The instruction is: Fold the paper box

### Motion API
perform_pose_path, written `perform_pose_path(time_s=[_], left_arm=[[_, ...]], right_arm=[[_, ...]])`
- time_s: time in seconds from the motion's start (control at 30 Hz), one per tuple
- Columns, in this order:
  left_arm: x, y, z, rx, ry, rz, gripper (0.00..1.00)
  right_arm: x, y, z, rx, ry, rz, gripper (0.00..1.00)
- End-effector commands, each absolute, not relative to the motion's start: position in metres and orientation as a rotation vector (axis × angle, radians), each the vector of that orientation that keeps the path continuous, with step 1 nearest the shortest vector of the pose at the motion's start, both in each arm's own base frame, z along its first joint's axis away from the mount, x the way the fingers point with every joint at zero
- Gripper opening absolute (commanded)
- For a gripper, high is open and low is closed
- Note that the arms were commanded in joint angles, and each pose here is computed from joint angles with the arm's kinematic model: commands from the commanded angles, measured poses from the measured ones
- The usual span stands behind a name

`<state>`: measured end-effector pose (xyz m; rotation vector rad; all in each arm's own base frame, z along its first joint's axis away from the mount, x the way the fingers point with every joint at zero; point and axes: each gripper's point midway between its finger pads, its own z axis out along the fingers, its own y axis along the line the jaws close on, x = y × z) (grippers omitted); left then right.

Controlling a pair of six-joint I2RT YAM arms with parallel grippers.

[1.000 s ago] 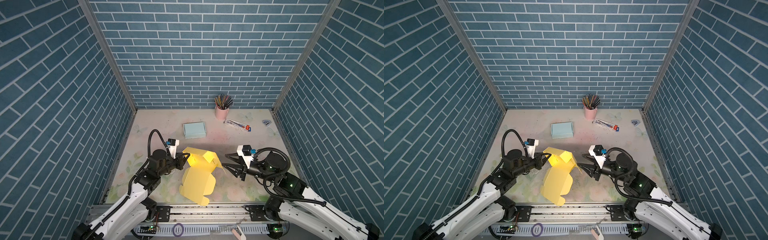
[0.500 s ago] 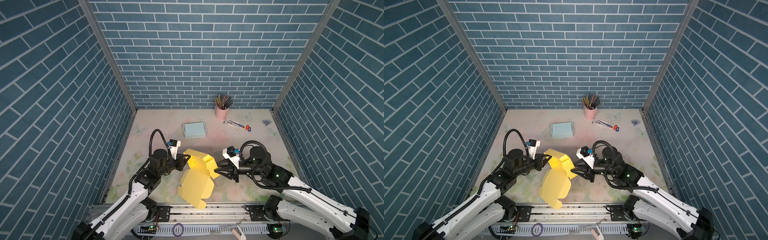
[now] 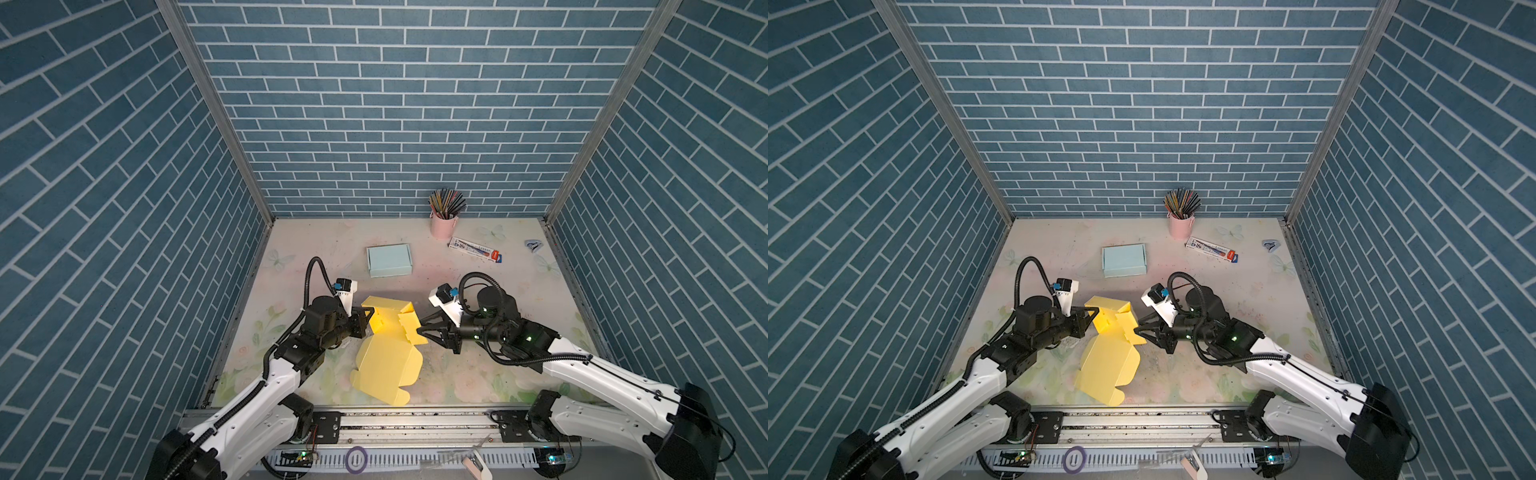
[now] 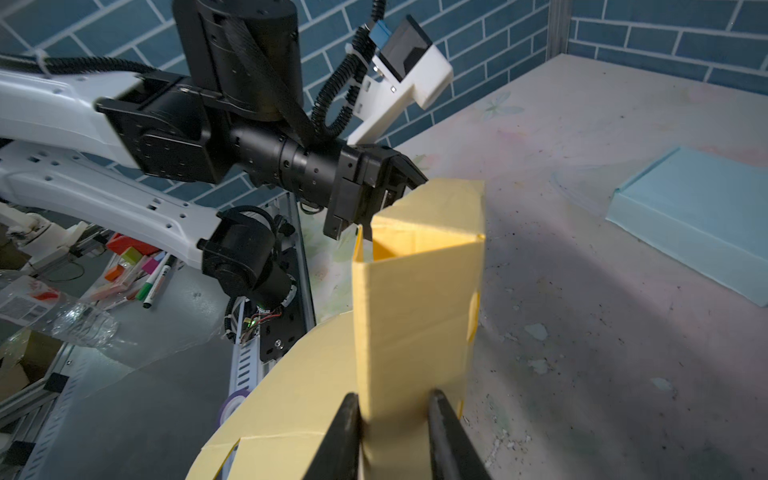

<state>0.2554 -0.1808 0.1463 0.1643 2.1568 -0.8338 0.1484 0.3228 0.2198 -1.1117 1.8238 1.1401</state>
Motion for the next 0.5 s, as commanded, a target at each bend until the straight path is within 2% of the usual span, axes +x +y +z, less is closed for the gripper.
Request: perform_pose_path(time_s=[0.0, 0.47], left_arm=[[0.260, -0.180, 0.143, 0.172, 2.160, -0.792, 0.02], [0.268, -0.173, 0.129, 0.109, 2.185, -0.712, 0.02]], right_arm=[[0.158, 0.338, 0.231, -1.061, 1.800, 1.116, 0.31], [0.198, 0.357, 0.181, -0.902, 2.020, 0.860, 0.31]])
